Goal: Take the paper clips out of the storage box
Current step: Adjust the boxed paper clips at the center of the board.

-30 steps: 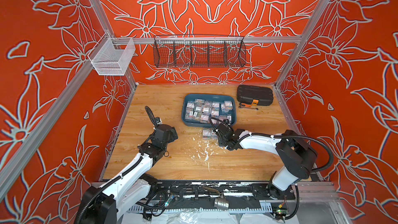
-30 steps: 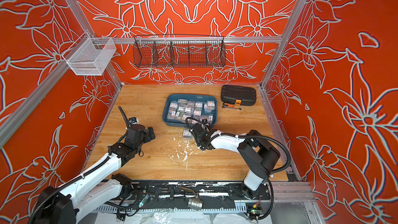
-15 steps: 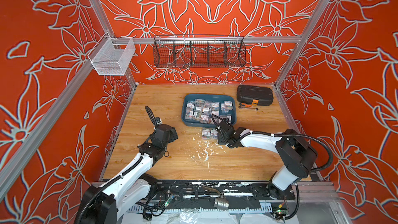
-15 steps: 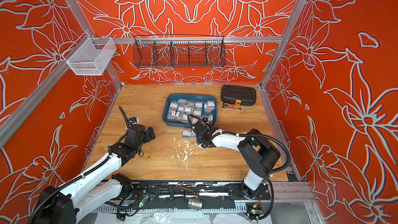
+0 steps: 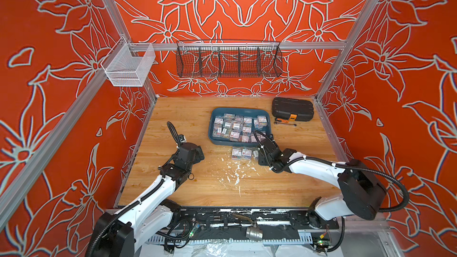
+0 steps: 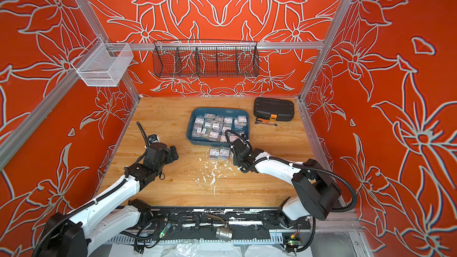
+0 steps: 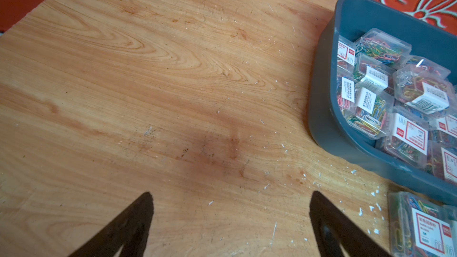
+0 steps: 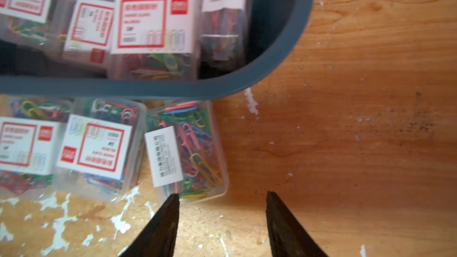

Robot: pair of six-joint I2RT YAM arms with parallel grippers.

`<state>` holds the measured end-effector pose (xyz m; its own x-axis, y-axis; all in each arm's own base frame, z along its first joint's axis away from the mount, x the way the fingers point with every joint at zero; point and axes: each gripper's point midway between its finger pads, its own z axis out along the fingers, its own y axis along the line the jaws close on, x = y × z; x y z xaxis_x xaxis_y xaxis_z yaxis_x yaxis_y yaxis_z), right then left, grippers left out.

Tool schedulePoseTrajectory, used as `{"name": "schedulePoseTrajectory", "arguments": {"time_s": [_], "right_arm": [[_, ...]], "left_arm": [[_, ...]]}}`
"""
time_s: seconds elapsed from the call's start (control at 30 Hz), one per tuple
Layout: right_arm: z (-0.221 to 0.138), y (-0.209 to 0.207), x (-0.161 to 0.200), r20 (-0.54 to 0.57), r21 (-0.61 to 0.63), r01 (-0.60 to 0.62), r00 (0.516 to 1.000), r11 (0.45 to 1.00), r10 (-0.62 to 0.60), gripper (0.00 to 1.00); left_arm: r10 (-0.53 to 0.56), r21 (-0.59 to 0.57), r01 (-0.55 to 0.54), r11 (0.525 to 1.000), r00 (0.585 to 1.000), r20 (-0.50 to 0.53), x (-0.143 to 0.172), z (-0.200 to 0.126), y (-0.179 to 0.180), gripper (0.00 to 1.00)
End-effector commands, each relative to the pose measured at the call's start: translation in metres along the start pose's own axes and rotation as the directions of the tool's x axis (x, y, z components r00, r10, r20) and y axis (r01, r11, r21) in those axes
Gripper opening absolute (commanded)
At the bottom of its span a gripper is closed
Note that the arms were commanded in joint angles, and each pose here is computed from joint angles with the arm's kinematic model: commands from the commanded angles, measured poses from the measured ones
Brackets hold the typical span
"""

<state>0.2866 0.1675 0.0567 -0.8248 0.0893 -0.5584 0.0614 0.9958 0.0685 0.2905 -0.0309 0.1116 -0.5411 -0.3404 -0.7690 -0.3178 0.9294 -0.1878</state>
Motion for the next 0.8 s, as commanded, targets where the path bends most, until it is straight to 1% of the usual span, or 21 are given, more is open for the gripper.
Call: {"name": "schedulePoseTrajectory", "arguments": {"time_s": [0.0,0.27,0.5,0.77], "right_arm": [[0.003,-0.013,0.000,0.005,0.036,-0.026,1.000,0.999,0.026,0.58],[0.019,-0.033,-0.009,-0.008,0.064,-0.097,0.995,0.993,0.097,0.57],[0.035,-0.017,-0.005,-0.068,0.029,-0.079,0.994,0.996,0.080,0.57],[0.041,-0.004,-0.008,-0.082,-0.012,-0.077,0.994,0.997,0.075,0.57]], "left_arm": [[-0.015,-0.001,0.015,1.000,1.000,0.009,-0.005,0.000,-0.001,0.96],[-0.016,-0.004,0.016,1.000,1.000,0.008,-0.005,0.000,-0.001,0.96],[-0.011,-0.008,0.011,1.000,1.000,0.001,-0.005,0.001,-0.001,0.96],[-0.016,-0.003,0.016,1.000,1.000,0.009,-0.005,0.000,-0.001,0.96]]}}
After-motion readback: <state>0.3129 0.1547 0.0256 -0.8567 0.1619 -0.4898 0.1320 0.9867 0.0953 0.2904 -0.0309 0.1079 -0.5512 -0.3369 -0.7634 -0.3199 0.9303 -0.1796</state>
